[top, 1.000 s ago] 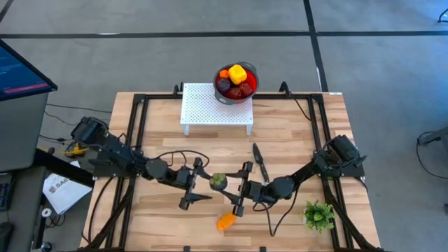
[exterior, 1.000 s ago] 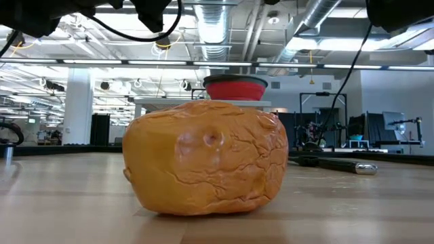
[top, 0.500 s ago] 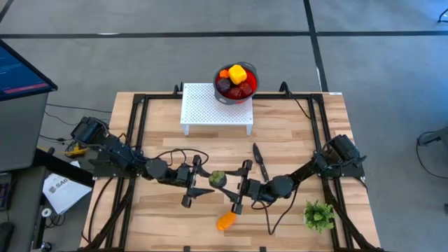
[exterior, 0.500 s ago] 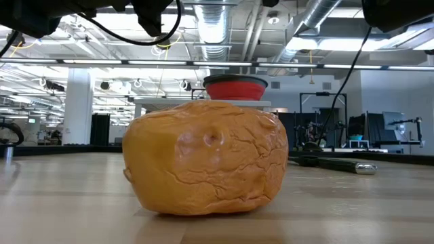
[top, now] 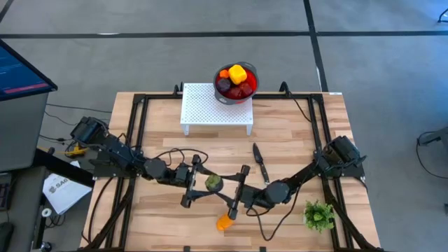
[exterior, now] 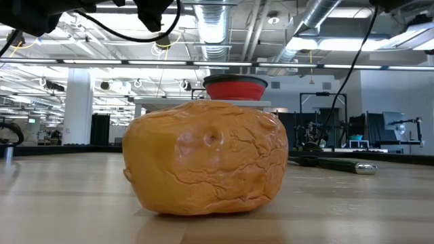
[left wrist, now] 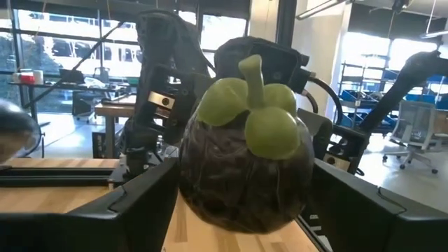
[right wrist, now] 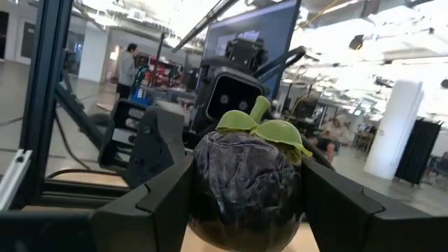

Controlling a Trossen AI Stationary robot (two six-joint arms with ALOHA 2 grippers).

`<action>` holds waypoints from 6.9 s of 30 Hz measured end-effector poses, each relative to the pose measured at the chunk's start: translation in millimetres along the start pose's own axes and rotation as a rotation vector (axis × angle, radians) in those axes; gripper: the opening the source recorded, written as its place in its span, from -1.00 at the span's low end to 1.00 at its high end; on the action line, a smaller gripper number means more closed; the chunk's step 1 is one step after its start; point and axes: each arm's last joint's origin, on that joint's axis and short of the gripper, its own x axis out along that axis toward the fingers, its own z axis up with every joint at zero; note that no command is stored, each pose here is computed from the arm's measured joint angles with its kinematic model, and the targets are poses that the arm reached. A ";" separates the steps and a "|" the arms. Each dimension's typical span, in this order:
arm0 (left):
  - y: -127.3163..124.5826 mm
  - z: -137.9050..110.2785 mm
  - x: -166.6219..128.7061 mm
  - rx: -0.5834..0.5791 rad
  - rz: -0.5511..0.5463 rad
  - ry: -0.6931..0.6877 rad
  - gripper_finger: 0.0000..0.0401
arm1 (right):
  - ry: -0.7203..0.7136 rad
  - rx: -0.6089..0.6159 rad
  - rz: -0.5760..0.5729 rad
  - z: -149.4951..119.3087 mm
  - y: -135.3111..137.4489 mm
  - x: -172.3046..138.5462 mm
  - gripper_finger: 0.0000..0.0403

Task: Pick & Place Fruit
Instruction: Put the black mangosteen into the strainer bowl on the shelf, then put the orange mango into the strainer bowl on the shelf

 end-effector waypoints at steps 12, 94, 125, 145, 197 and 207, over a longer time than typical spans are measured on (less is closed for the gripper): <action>-1.1 -1.9 -0.5 0.032 -0.021 0.017 0.20 | 0.022 0.007 0.001 -0.9 0.4 2.4 0.14; 25.7 -44.6 -6.7 0.037 0.155 0.457 0.81 | 0.558 0.477 -0.164 -62.9 -81.0 -19.1 0.05; 25.2 -44.7 -6.9 0.017 0.157 0.453 0.70 | 0.386 0.361 -0.531 -35.4 -335.6 74.5 0.10; 25.2 -44.5 -6.8 0.016 0.157 0.451 0.70 | 0.405 0.317 -0.587 -35.2 -333.3 73.1 0.41; 28.1 -51.1 -15.5 -0.013 0.177 0.463 0.70 | 0.897 0.305 0.567 -7.7 16.4 -34.6 0.50; 28.1 -50.2 -15.0 -0.016 0.176 0.452 0.70 | 0.901 0.029 0.765 -59.7 14.7 -13.9 0.91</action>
